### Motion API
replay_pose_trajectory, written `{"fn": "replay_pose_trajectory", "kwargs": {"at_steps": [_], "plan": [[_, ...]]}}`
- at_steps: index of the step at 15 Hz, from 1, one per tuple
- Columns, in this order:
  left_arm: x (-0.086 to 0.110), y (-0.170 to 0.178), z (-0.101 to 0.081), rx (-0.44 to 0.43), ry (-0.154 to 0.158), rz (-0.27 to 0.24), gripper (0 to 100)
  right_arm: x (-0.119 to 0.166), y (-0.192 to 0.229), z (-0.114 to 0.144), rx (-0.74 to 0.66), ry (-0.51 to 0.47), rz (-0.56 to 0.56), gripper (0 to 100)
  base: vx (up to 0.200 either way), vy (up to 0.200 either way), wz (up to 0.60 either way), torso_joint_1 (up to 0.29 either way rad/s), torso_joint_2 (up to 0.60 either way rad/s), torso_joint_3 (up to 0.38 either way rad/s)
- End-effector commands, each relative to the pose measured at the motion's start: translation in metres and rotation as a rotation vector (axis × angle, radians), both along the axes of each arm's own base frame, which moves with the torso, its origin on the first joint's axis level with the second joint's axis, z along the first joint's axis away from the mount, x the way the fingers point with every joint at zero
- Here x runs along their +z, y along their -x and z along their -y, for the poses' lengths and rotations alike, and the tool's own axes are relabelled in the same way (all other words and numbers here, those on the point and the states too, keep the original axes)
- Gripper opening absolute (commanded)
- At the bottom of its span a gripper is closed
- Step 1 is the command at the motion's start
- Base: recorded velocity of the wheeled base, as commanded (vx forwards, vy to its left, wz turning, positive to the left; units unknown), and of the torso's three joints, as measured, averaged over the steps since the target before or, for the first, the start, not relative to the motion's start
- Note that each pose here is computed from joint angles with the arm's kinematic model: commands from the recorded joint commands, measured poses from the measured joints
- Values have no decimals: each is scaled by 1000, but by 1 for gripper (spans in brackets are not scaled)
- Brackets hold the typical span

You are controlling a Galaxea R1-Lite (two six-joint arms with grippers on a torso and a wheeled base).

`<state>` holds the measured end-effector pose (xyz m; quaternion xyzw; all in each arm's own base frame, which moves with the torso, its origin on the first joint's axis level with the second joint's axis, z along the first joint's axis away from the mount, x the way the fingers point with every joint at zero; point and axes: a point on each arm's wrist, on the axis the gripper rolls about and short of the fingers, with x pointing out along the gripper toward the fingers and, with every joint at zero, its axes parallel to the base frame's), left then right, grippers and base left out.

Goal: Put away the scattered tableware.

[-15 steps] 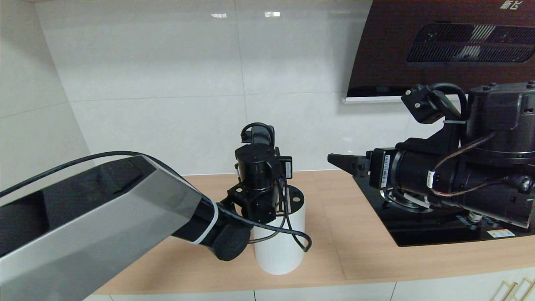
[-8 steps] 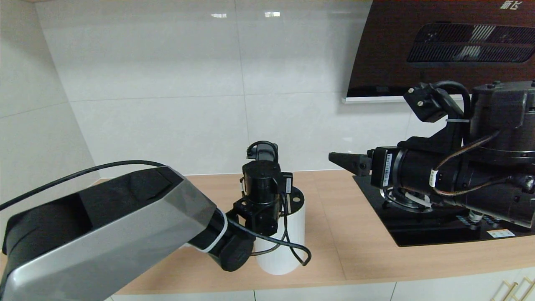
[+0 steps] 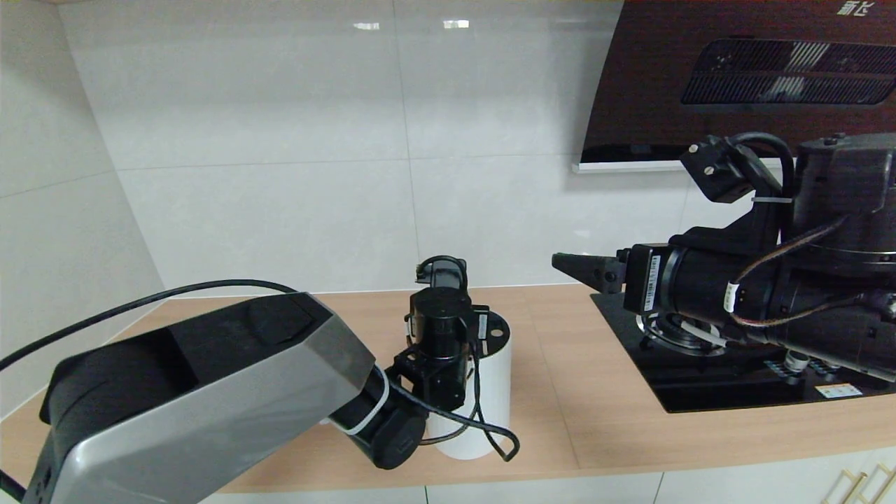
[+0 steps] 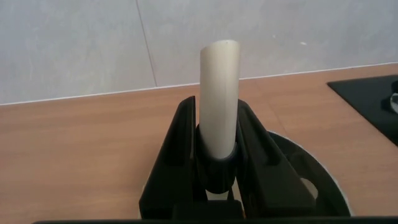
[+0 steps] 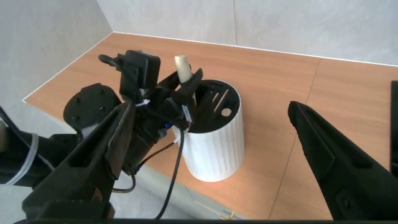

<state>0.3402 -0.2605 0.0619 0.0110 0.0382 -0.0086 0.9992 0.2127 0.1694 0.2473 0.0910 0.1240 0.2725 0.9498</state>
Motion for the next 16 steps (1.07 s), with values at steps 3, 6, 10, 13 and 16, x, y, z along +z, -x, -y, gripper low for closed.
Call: {"fn": "replay_pose_trajectory", "kwargs": {"at_steps": [3, 6, 10, 13, 16], "plan": [[0, 0, 0, 8, -1, 1, 100, 0, 0, 0, 1, 0, 1, 100, 0, 0, 0, 0, 0, 0], [2, 0, -1, 8, 2, 5, 100, 0, 0, 0, 1, 0, 1, 100, 0, 0, 0, 0, 0, 0], [27, 4, -7, 17, 36, 50, 100, 1, 0, 0, 1, -1, 2, 100, 0, 0, 0, 0, 0, 0], [44, 15, -18, 18, 26, 57, 100, 0, 0, 0, 1, 0, 1, 100, 0, 0, 0, 0, 0, 0], [96, 35, -38, 23, 64, 146, 100, 3, 2, 2, 1, -7, 9, 100, 0, 0, 0, 0, 0, 0]]}}
